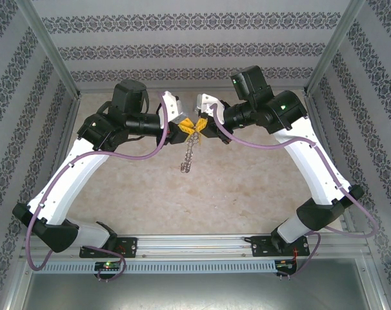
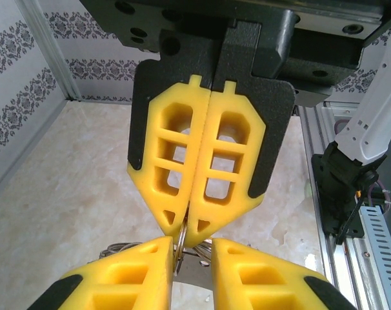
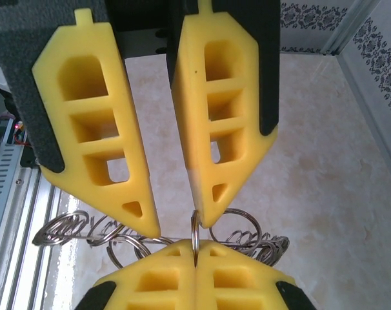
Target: Put the keys on the keyring
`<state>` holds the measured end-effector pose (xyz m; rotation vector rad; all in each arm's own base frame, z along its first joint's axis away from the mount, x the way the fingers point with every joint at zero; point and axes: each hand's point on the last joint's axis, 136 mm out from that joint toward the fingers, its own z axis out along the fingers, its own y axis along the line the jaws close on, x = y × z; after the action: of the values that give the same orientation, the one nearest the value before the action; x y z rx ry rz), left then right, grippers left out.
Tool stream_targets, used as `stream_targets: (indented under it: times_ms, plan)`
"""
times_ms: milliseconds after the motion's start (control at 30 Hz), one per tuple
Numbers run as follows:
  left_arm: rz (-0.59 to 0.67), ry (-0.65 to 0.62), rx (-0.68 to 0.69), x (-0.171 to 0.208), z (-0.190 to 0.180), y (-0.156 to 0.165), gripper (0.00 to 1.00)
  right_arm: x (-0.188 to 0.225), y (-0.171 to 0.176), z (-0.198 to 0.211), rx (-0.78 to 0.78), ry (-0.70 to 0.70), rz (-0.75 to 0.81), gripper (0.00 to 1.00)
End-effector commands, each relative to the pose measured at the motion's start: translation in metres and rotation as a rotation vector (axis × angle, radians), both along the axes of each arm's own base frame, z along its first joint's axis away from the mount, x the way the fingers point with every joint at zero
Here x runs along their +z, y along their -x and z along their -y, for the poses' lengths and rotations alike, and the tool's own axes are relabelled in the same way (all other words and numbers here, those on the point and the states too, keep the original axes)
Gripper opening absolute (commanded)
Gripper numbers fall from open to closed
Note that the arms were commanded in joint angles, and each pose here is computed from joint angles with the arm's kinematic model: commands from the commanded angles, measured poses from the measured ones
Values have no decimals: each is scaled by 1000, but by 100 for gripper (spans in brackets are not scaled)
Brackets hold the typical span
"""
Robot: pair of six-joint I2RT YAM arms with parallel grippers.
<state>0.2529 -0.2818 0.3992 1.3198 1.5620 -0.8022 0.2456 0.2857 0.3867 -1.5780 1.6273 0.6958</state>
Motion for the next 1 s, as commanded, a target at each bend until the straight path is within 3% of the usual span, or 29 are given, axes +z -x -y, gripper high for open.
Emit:
stream_targets:
  times_ms: [0, 267, 433, 600, 733, 967]
  plan:
    - [20, 8, -31, 7, 5, 4, 22, 22, 6, -5, 27, -69, 33, 0]
    - [32, 24, -30, 9, 10, -3, 21, 22, 6, -7, 31, -73, 18, 0]
    - [31, 39, -41, 11, 12, -3, 0, 19, 6, -7, 31, -68, 10, 0]
    - [32, 48, -53, 14, 14, -2, 0, 19, 5, -6, 24, -69, 5, 0]
    - [34, 73, -51, 22, 11, -1, 0, 24, 2, -2, -10, -105, -18, 11]
    - [12, 148, -63, 39, 4, 1, 0, 51, -8, 13, -84, -314, -87, 25]
